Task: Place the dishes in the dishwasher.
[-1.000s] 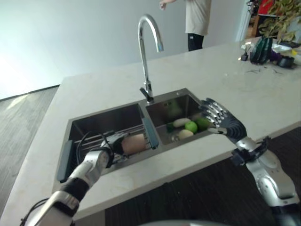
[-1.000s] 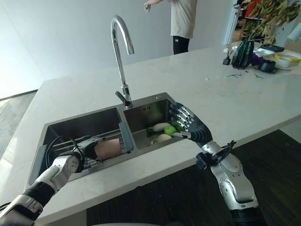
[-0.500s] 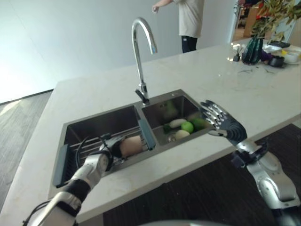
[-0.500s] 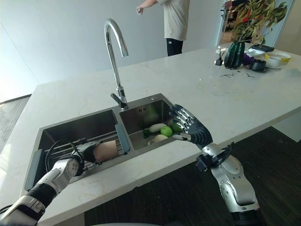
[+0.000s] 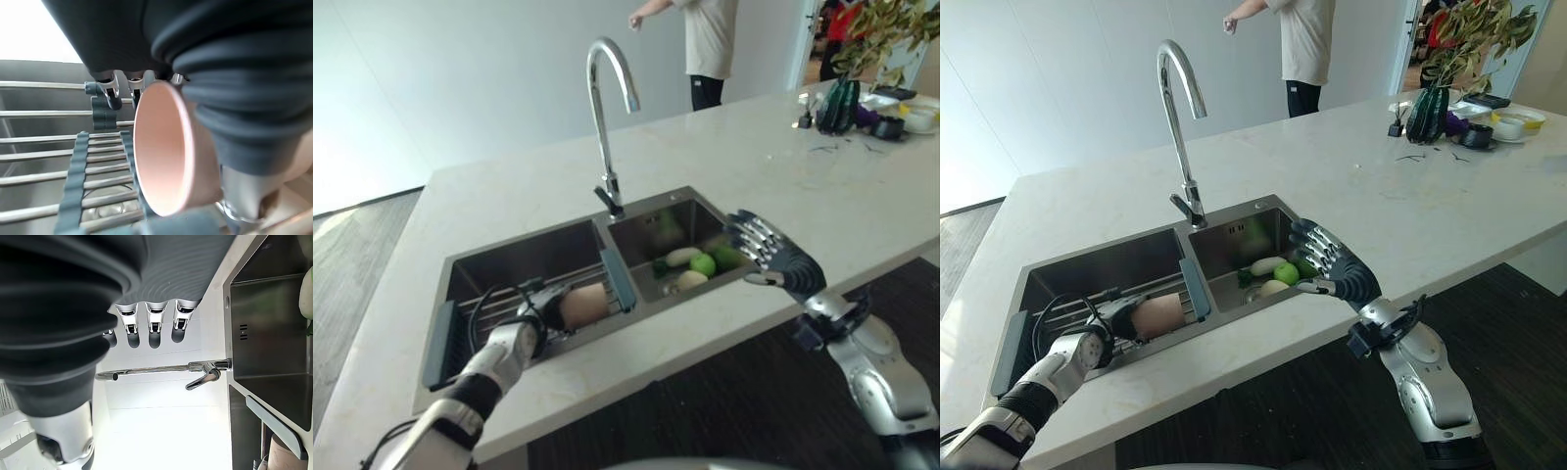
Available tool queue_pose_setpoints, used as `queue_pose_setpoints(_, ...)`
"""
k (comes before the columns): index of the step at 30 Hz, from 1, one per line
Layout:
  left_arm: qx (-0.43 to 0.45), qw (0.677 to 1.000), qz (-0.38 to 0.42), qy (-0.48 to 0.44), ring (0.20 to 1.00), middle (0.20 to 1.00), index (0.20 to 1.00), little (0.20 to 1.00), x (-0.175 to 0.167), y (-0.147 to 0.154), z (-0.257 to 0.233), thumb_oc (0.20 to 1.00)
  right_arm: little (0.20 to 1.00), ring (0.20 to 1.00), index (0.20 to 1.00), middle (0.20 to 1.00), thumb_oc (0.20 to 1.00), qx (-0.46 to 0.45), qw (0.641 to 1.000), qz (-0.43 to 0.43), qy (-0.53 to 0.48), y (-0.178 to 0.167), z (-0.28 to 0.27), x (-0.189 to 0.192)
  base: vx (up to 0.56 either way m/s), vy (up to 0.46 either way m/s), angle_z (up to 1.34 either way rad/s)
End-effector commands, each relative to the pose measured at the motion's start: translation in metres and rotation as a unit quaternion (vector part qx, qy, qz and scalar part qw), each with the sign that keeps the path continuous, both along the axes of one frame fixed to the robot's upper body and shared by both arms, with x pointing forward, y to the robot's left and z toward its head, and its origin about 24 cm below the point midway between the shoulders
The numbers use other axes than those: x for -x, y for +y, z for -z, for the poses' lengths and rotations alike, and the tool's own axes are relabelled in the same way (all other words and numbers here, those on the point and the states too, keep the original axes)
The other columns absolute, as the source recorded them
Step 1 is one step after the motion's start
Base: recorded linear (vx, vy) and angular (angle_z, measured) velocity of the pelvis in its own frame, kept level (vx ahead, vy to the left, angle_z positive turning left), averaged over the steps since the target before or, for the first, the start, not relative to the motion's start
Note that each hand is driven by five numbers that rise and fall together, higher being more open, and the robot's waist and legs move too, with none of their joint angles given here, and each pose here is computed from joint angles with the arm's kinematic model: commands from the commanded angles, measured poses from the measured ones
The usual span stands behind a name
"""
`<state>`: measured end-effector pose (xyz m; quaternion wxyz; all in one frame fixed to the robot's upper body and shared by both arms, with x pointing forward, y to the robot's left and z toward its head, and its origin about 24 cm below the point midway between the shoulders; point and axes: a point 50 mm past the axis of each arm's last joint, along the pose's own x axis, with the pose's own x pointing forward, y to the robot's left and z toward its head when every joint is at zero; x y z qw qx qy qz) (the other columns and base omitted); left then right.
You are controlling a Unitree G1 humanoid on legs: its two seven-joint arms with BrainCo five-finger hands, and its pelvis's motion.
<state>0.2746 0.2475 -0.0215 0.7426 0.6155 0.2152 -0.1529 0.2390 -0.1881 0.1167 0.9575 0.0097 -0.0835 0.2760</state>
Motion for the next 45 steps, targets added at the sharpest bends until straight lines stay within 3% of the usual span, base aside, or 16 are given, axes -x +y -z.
queue_pose_setpoints(1,-0.023,0.998,-0.017,-0.051,1.0,1.0,1.0,1.0,-0.028,0.01,-0.027,1.0,1.0,1.0,1.0,1.0,1.0,0.006,0.996,-0.013,-0.093,0.002,-0.039,-0.002,0.0,0.0,0.0)
queue_pose_setpoints(9,-0.021,0.999,-0.017,-0.046,1.0,1.0,1.0,1.0,-0.029,0.011,-0.024,1.0,1.0,1.0,1.0,1.0,1.0,0.009,0.996,-0.017,-0.09,0.002,-0.039,-0.002,0.0,0.0,0.0)
queue_pose_setpoints(10,-0.026,0.999,-0.018,-0.038,0.642,0.642,0.642,0.642,-0.028,0.011,-0.022,0.642,1.0,1.0,1.0,1.0,1.0,0.01,0.996,-0.018,-0.09,0.002,-0.039,-0.001,0.0,0.0,0.0)
queue_pose_setpoints(13,-0.034,0.999,-0.009,-0.03,0.2,0.2,0.2,0.2,-0.027,0.011,-0.019,0.2,1.0,1.0,1.0,1.0,1.0,0.011,0.996,-0.019,-0.091,0.002,-0.04,-0.001,0.0,0.0,0.0)
queue_pose_setpoints(33,-0.076,0.996,0.009,-0.039,0.2,0.2,0.2,0.2,-0.023,0.012,-0.014,0.2,1.0,1.0,1.0,1.0,1.0,0.018,0.996,-0.023,-0.09,0.001,-0.039,-0.001,0.0,-0.001,-0.03)
queue_pose_setpoints(41,-0.105,0.991,-0.002,-0.078,0.2,0.2,0.2,0.2,-0.02,0.032,-0.028,0.2,1.0,1.0,1.0,1.0,1.0,0.019,0.995,-0.009,-0.094,-0.002,-0.04,-0.001,0.0,0.0,0.0)
queue_pose_setpoints(45,-0.102,0.985,-0.023,-0.135,0.2,0.2,0.2,0.2,-0.017,0.057,-0.057,0.2,1.0,1.0,1.0,1.0,1.0,0.021,0.995,0.007,-0.097,-0.007,-0.04,-0.001,-0.03,0.01,0.02)
